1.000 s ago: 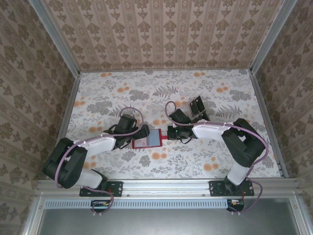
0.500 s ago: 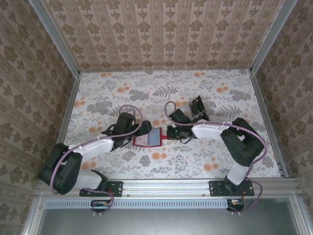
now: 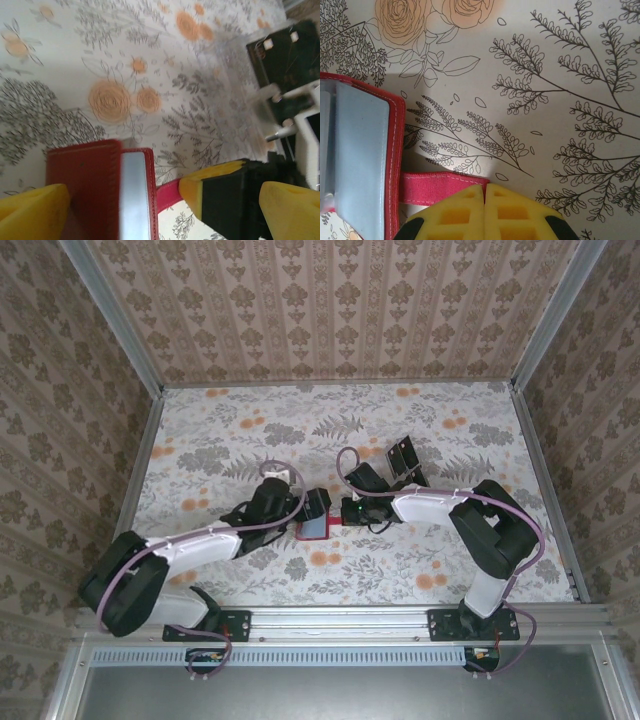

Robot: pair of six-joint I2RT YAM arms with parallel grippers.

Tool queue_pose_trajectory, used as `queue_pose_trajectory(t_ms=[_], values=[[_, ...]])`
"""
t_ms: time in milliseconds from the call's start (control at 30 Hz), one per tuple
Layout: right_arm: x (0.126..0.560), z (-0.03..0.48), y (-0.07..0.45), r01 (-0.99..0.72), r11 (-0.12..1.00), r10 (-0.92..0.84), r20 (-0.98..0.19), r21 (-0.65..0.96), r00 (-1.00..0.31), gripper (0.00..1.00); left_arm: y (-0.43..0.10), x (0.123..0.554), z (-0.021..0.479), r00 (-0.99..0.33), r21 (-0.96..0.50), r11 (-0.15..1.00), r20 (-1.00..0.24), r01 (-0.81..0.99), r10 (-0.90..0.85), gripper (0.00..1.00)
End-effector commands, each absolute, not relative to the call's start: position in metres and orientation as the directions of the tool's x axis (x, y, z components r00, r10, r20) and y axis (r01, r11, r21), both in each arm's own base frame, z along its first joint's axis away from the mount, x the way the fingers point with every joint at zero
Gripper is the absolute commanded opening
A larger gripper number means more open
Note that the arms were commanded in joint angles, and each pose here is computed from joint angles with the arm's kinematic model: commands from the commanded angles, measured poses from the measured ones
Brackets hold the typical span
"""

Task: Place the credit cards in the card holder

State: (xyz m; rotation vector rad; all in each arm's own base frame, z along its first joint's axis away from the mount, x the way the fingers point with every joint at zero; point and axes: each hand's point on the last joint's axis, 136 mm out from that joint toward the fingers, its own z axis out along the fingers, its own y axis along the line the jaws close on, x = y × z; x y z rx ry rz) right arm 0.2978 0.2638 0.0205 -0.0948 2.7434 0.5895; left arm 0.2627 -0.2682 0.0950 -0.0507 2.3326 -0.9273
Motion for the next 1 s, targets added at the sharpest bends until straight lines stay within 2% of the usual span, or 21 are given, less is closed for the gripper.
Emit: queue_pose_trajectory(t_ms=[0,300,533,733,867,967], values=[[0.302,0.028,0.264,-0.116,0.904,0.033,-0.338,0.411,-0.941,0.0,-0.283,0.268,0.099,-0.793,-0.656,0.733,-0.536,0.177,-0.288,1.0],[0.302,0.034,0.258,-0.107,0.901,0.05,-0.345,0.42,-0.937,0.01,-0.289,0.264,0.069,-0.803,-0.627,0.769,-0.518,0.122,-0.296,1.0],[0.301,0.033,0.256,-0.105,0.902,0.05,-0.343,0.419,-0.938,0.01,-0.279,0.269,0.09,-0.776,-0.586,0.797,-0.568,0.146,-0.275,1.0],[0.299,0.031,0.255,-0.104,0.903,0.049,-0.34,0.418,-0.939,0.01,-0.235,0.268,0.112,-0.765,-0.465,0.879,-0.603,0.105,-0.228,1.0],[0.298,0.03,0.255,-0.104,0.902,0.048,-0.336,0.418,-0.941,0.01,-0.194,0.253,0.111,-0.783,-0.332,0.942,-0.597,0.042,-0.176,1.0],[0.297,0.029,0.254,-0.105,0.902,0.046,-0.335,0.418,-0.941,0.01,-0.18,0.239,0.103,-0.805,-0.289,0.957,-0.576,0.035,-0.145,1.0]])
